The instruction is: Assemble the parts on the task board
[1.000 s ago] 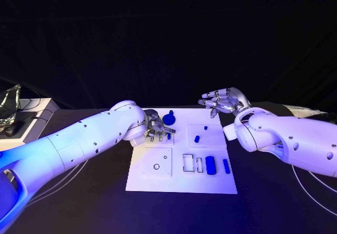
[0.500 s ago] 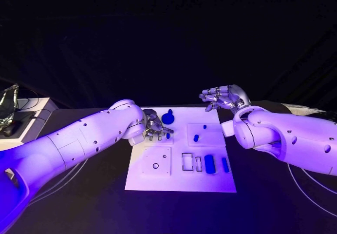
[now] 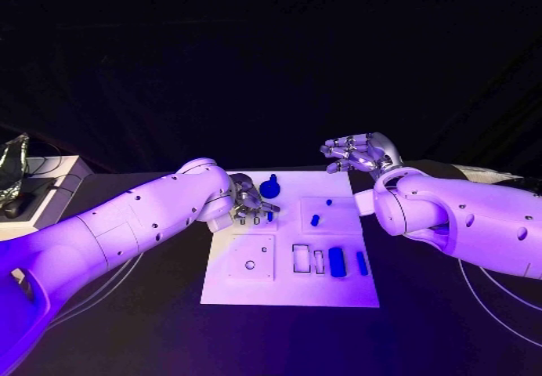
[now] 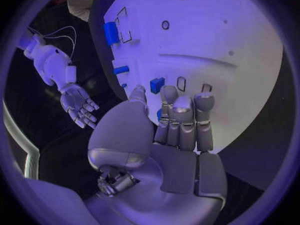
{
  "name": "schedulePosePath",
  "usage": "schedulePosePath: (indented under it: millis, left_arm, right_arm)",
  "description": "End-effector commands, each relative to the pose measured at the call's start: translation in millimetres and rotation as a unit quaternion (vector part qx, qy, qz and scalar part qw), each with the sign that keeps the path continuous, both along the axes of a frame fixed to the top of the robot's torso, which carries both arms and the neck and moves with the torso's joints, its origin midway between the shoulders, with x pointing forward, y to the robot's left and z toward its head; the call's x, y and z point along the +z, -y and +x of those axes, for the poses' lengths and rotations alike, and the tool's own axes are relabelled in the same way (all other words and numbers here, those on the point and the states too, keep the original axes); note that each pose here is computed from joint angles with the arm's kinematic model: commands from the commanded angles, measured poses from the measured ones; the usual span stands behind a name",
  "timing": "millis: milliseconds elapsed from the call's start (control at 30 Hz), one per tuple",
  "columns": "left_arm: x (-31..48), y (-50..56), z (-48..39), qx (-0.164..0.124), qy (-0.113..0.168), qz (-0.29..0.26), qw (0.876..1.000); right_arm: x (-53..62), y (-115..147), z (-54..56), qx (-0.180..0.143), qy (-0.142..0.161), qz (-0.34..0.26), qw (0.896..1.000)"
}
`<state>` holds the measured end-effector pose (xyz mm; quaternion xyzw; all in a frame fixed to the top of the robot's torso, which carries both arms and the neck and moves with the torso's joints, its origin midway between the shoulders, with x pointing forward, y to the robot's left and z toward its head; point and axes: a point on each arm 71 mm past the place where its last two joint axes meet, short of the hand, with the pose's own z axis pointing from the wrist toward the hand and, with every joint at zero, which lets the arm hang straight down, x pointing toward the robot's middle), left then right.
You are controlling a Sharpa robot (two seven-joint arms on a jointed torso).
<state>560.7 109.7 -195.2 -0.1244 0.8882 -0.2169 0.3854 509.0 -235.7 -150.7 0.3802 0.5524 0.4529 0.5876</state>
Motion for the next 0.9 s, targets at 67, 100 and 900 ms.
schedulePosePath:
  millis: [67, 100, 900]
  left_arm:
    - [0.1, 3.6, -1.3, -0.011, -0.009, -0.011, 1.000]
    - [0.1, 3.8, -1.4, -0.012, -0.010, -0.011, 1.000]
    - [-1.4, 6.5, -0.9, -0.015, -0.009, 0.000, 1.000]
  right_arm:
    - [1.4, -1.5, 0.2, 0.003, 0.010, 0.006, 1.000]
    - [1.3, -1.6, 0.3, 0.003, 0.010, 0.006, 1.000]
    - [0.5, -6.5, 0.3, 0.014, 0.004, 0.015, 1.000]
